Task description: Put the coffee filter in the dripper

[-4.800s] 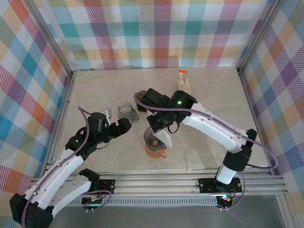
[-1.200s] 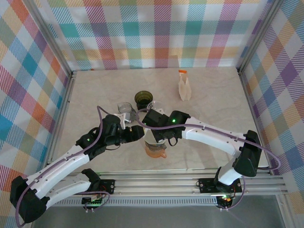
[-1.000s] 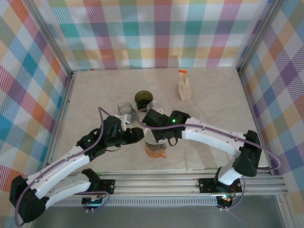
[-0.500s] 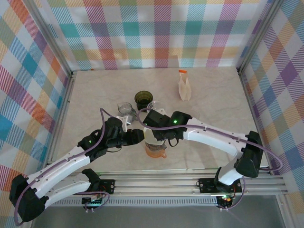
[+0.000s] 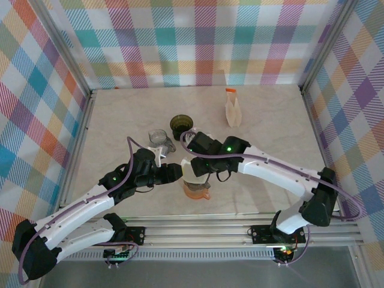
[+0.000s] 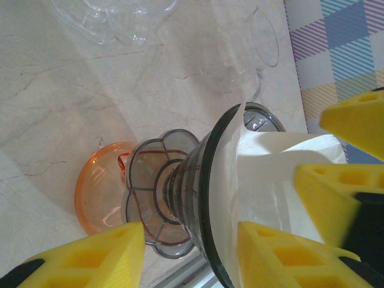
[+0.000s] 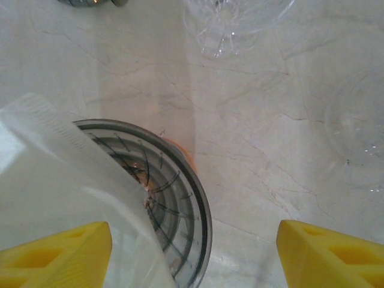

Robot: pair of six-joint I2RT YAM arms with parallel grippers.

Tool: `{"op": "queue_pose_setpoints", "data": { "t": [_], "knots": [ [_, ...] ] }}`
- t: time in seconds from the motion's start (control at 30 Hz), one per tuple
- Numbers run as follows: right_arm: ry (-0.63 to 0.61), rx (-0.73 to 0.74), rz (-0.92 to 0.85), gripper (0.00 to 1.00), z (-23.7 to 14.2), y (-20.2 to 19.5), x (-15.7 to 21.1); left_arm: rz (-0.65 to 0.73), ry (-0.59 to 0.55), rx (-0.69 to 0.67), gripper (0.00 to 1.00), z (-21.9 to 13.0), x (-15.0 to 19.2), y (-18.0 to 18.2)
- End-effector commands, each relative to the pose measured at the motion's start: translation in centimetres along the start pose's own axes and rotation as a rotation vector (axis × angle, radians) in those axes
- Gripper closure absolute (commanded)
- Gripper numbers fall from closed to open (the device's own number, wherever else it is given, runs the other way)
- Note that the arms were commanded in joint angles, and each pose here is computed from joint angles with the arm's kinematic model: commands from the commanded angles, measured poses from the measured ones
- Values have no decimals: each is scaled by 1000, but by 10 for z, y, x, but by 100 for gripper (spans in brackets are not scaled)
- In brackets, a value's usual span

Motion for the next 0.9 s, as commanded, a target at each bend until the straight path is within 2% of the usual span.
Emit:
{"op": "queue_pose_setpoints", "data": {
  "t": [0.0, 0.43, 0.87],
  "knots": [
    [61, -25, -23, 27, 16, 3, 4, 12, -5, 17, 55, 2, 1, -2],
    [144, -12, -4, 27, 59, 5, 16, 8, 2, 9, 50, 5, 1, -1],
    [199, 4, 6, 27, 82, 7, 29, -1, -34, 43, 33, 2, -3, -7]
  ]
}}
Point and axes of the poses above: each hand's point on the last joint's axis, 136 mm out from that joint toward the fingers, its own z axis out along the fingers, its own y axis along the line the jaws close on, x = y × z, the point moved 8 cm from there along -z, back along the fingers, and after that the axes turned 5 degrees about -z, right-handed, at the moved point
